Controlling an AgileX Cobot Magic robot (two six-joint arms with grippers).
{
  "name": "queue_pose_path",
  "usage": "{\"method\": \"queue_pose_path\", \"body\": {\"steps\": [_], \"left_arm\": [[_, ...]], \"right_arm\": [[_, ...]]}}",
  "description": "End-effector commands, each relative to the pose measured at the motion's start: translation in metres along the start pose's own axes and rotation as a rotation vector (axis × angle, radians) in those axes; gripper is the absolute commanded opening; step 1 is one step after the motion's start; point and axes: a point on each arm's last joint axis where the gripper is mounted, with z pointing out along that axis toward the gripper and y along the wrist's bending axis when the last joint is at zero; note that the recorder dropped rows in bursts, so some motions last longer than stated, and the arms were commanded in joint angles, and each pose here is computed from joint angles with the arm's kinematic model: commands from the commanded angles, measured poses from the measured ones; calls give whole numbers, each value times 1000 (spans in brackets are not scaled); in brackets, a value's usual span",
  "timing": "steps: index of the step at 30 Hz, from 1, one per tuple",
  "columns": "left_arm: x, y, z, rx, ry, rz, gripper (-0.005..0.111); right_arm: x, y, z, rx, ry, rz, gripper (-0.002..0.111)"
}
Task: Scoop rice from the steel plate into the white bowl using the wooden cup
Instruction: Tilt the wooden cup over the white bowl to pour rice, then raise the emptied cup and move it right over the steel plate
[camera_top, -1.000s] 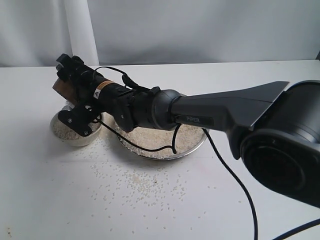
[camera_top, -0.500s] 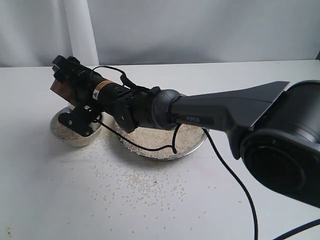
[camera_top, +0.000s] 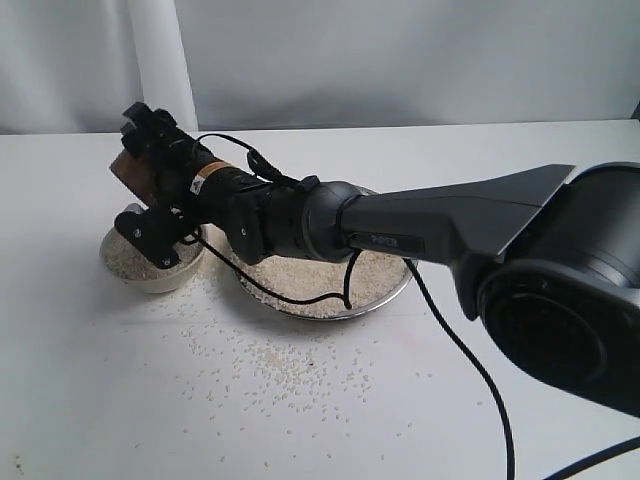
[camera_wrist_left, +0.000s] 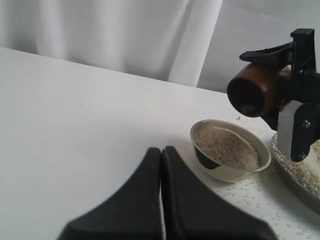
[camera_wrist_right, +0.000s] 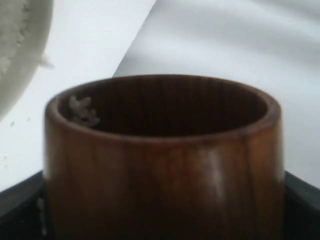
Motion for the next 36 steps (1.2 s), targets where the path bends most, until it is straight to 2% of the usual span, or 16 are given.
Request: {"method": "queue_pose_path", "body": {"steps": [1, 4, 7, 13, 18, 21, 24, 29, 36], "left_arm": [[0, 0, 0, 7, -2, -5, 0], [0, 0, 0, 7, -2, -5, 0], [0, 0, 0, 7, -2, -5, 0], [0, 0, 0, 7, -2, -5, 0], [0, 0, 0, 7, -2, -5, 0], [0, 0, 0, 7, -2, -5, 0], [0, 0, 0, 7, -2, -5, 0], [0, 0, 0, 7, -2, -5, 0], [0, 0, 0, 7, -2, -5, 0]], "right_arm": [[11, -6, -2, 46, 106, 149, 0], [18, -6, -4, 24, 165, 309, 0], [25, -8, -8, -15, 228, 526, 0], [25, -26, -18, -108, 172, 852, 0], [20, -53, -31, -154, 32, 1043, 0], [24, -72, -39, -129, 11, 1143, 0], [33, -83, -49, -108, 15, 1181, 0], [52, -69, -69, -150, 77, 1245, 0], [98, -17, -98, -234, 271, 1449, 0]]}}
